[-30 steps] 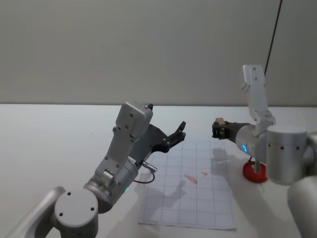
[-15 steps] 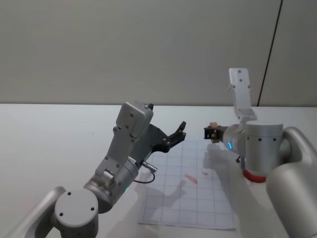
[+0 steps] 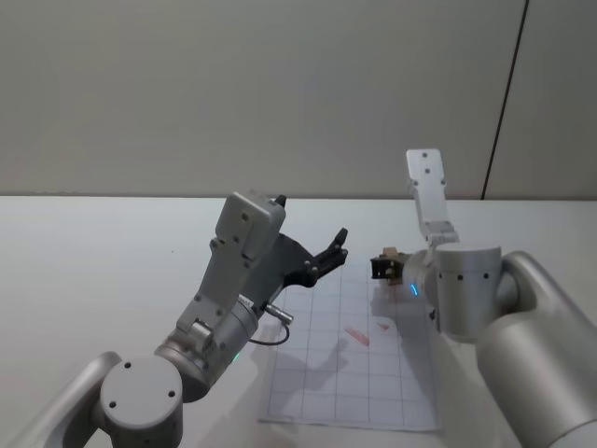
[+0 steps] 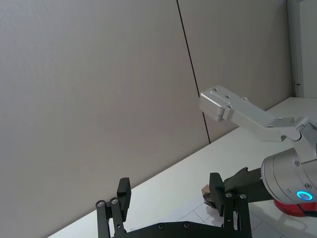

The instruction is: Use the one hand to pick up the stamp and affix it onto the A4 paper.

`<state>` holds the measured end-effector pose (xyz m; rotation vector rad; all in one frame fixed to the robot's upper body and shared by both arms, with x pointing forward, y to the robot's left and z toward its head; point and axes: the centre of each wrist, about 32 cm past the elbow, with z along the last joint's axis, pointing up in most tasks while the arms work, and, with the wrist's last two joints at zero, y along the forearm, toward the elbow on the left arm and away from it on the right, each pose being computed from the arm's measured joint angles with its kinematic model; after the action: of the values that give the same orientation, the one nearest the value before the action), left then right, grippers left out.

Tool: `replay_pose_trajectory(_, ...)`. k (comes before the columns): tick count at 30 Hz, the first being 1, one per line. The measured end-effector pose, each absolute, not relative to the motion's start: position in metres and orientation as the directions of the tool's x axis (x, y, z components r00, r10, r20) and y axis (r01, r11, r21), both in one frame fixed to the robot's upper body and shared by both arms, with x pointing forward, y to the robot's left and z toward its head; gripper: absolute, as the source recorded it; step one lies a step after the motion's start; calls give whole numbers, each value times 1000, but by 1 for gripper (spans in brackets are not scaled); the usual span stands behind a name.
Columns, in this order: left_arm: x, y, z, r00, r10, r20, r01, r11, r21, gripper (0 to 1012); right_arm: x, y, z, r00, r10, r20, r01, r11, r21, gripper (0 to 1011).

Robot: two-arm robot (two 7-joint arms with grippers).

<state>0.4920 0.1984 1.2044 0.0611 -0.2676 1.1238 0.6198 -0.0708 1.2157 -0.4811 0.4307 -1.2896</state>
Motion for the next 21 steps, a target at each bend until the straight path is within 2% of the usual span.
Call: replay_pose_trajectory(21, 492, 198, 1204, 404, 882, 242, -897, 434, -86, 1002, 615, -67, 1189, 239, -970, -30, 801, 215, -558, 220)
